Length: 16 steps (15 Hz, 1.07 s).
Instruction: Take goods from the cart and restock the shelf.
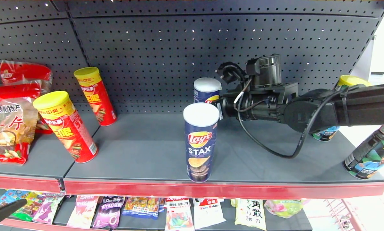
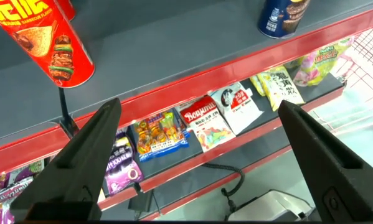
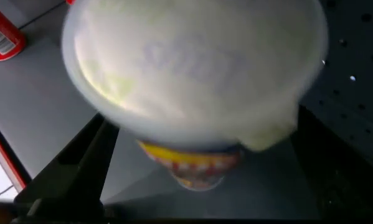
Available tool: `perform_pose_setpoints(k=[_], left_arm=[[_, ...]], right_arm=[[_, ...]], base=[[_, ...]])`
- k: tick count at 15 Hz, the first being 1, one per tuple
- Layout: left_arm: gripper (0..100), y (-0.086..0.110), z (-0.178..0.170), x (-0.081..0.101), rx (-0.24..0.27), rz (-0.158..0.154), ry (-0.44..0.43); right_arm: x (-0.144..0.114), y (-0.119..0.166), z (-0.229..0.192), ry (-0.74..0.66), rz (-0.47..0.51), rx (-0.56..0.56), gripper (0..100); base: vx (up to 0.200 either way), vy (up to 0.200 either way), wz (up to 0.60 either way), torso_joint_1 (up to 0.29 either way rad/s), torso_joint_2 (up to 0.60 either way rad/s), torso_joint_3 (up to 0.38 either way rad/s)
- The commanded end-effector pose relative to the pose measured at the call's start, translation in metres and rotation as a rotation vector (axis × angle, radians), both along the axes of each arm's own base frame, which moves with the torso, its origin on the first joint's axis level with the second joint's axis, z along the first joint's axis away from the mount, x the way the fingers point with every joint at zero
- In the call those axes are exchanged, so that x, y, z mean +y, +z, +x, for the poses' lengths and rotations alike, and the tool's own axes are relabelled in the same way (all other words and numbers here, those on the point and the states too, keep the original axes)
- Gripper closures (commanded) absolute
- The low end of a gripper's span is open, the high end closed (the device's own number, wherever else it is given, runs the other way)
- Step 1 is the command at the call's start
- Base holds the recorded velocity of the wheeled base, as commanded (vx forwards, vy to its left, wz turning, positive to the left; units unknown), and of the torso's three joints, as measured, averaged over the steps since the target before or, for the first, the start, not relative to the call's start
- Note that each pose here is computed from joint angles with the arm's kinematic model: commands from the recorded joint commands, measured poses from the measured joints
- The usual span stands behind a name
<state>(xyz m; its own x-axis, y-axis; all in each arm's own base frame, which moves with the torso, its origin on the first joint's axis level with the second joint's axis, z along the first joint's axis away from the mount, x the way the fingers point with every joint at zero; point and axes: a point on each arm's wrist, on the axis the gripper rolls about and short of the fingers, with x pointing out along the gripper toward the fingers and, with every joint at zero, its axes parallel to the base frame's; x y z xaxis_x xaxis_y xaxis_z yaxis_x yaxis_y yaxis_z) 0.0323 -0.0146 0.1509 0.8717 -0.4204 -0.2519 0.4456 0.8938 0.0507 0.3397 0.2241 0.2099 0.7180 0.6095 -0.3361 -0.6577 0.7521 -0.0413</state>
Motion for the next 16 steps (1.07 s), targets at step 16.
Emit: perform_pose_setpoints(k=[16], left_arm=[[0, 0.008, 0.060, -0.025, 0.175, 0.118, -0.025]], right_arm=[[-0.175, -0.014, -0.251, -0.210, 0.054, -0.064, 0]], base=[[0.000, 0.000, 0.00, 0.000, 0.00, 0.000]])
